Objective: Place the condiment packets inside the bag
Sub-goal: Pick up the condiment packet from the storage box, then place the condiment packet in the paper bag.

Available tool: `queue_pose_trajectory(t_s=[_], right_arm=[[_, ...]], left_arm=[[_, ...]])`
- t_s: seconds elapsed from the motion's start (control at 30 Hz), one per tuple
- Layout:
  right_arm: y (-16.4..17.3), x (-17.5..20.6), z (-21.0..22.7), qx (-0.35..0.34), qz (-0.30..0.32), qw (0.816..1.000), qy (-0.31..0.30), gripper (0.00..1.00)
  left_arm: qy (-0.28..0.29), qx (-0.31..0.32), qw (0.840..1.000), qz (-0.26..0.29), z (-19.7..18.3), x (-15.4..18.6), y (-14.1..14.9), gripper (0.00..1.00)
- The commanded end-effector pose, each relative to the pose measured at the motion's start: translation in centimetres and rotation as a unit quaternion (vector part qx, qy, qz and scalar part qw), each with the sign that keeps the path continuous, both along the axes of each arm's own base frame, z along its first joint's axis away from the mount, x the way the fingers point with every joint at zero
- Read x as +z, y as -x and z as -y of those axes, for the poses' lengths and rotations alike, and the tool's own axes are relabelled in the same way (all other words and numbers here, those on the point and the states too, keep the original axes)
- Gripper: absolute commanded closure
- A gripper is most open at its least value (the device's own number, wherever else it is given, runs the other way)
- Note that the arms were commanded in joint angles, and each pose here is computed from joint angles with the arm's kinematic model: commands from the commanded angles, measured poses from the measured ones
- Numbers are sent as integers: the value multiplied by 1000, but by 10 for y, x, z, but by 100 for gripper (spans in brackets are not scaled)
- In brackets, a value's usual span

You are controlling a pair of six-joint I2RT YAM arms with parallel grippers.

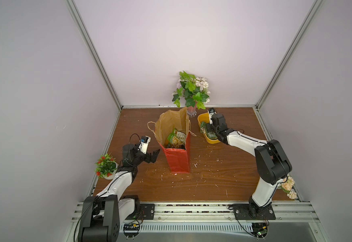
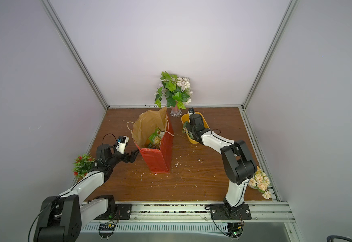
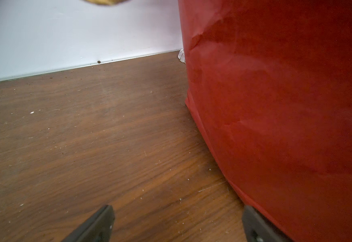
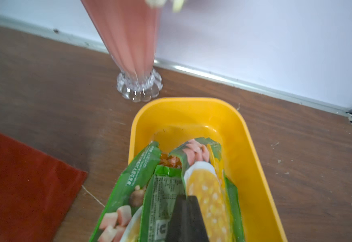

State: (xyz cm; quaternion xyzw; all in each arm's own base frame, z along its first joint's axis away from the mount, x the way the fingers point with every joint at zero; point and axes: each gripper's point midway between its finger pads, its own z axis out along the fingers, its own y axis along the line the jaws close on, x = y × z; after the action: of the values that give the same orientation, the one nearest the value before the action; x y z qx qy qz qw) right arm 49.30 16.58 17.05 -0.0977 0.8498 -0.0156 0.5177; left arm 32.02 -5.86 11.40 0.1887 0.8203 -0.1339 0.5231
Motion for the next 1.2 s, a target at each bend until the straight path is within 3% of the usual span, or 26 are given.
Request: queue_pose_trajectory(t_s=[0.0,0.3,0.7,0.87,1.17], right_arm=[[2,55,0,13,65,996,-63,100],[43,127,6,42,129,982,-132,100],[135,249,-2,113,235,940,-220,100],[172,291,-42,153,260,932,-199,100],[207,326,-133,270,248,895,-253,100]], left_arm=[[-4,3,1000,10,-3,2,1,2],[-3,4,1000,13,-3,4,1,2],[-2,4,1000,14,-3,5,1,2],[-3,4,1000,14,-3,5,2,2],[-1,8,1000,17,-4,7,0,2]])
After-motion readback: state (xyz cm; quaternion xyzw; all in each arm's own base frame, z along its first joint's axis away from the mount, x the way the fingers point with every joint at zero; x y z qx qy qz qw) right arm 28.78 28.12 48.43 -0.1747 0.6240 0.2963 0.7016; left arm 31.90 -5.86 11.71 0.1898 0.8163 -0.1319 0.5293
